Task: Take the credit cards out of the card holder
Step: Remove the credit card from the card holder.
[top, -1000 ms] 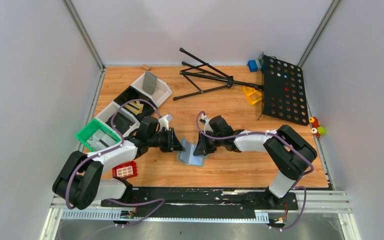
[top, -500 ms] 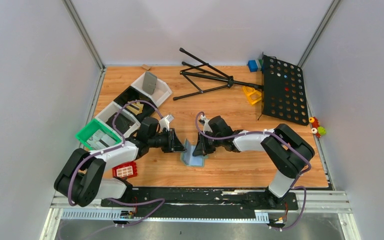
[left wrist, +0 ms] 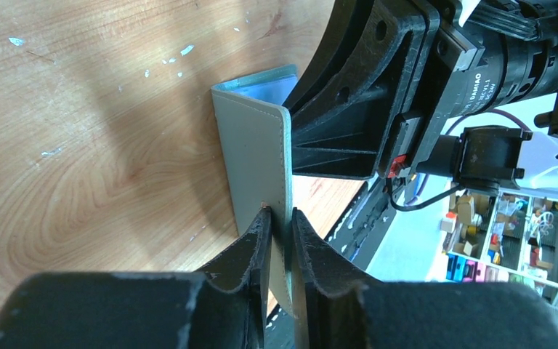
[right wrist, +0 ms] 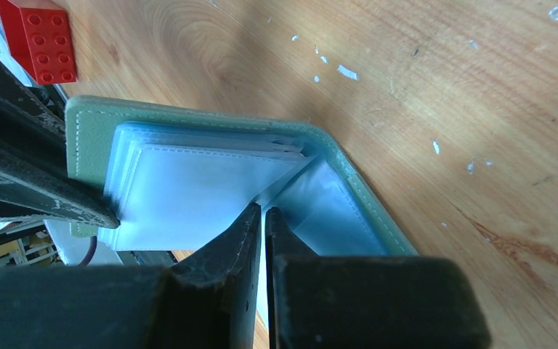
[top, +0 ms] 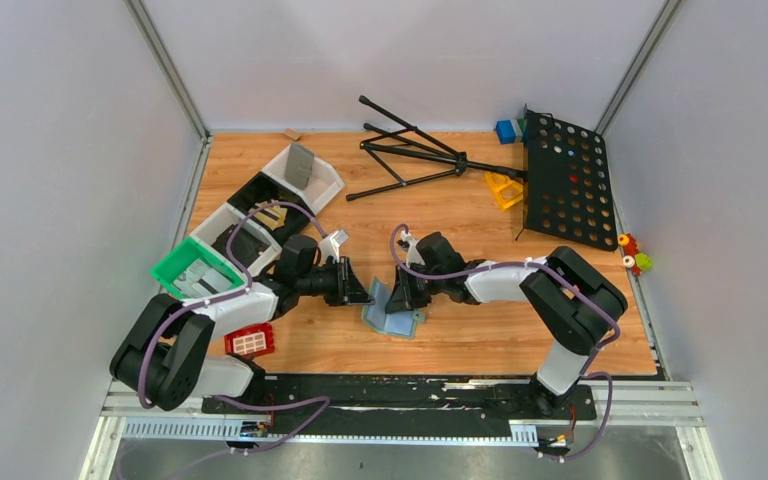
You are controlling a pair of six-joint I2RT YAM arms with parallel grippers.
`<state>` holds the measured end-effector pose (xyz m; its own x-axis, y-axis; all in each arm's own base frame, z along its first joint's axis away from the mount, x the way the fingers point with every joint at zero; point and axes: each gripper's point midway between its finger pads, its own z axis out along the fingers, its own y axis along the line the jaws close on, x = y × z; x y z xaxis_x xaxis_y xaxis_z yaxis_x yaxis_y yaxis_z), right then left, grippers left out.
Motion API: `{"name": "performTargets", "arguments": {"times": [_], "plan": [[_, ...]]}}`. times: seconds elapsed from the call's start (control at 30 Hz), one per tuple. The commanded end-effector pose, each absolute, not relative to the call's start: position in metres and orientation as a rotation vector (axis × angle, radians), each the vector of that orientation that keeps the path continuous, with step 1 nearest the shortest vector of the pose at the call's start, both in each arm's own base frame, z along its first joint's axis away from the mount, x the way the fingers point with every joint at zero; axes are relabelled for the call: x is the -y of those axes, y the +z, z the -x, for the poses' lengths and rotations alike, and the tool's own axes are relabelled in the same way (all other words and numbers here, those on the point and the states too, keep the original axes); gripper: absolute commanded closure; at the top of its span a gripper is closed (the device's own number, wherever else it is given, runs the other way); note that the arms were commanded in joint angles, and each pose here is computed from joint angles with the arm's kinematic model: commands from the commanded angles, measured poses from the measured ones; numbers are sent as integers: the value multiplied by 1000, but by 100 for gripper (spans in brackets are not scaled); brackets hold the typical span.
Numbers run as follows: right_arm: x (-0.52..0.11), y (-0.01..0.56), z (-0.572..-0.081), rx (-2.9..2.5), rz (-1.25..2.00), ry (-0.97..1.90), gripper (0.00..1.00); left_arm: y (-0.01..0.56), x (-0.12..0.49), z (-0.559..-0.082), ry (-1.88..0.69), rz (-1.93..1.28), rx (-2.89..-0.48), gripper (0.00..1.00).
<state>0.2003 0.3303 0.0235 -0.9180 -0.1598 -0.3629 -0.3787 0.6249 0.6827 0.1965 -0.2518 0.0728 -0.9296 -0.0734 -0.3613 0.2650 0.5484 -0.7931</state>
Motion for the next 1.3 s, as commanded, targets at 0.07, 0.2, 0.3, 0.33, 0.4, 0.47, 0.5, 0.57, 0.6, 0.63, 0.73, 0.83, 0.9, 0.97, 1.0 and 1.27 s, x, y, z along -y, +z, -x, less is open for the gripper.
{"name": "performTargets", "arguments": {"times": [0.07,0.2,0.3,0.33,0.4,0.47,0.5,0.57,0.6,0.63,0.73,0.83,0.9,0.97,1.0,1.27], "plan": [[-334,21,-208,-2579,429,1135,93,89,257,-193,-1381,-208,-2377,85],[-333,18,-209,-2587,419,1131,98,86,259,-190,-1390,-216,-2389,96],[-332,16,-209,-2596,411,1122,100,88,259,-190,-1386,-215,-2383,100],[-331,16,-208,-2597,413,1122,100,88,258,-191,-1369,-214,-2390,100],[-331,21,-207,-2586,414,1134,93,85,253,-195,-1303,-202,-2409,100],[-329,26,-204,-2567,414,1147,76,83,250,-196,-1279,-188,-2417,100],[-329,31,-204,-2551,412,1158,69,83,251,-196,-1283,-183,-2412,100],[-330,40,-202,-2519,408,1198,59,83,251,-196,-1292,-167,-2412,100],[-332,45,-200,-2503,410,1228,56,82,251,-196,-1296,-162,-2410,100],[-335,51,-197,-2486,406,1269,53,81,251,-195,-1296,-156,-2413,100],[-342,61,-193,-2447,407,1344,36,80,251,-195,-1298,-143,-2412,100],[-349,63,-189,-2449,429,1354,24,80,251,-194,-1313,-133,-2408,100],[-353,66,-187,-2447,436,1361,22,80,251,-194,-1313,-129,-2406,100],[-356,65,-187,-2453,435,1354,21,80,251,-193,-1313,-126,-2408,100],[-355,63,-188,-2465,430,1339,22,79,251,-193,-1313,-126,-2410,100],[-337,42,-199,-2564,395,1112,45,84,250,-193,-1313,-128,-2399,100]]}}
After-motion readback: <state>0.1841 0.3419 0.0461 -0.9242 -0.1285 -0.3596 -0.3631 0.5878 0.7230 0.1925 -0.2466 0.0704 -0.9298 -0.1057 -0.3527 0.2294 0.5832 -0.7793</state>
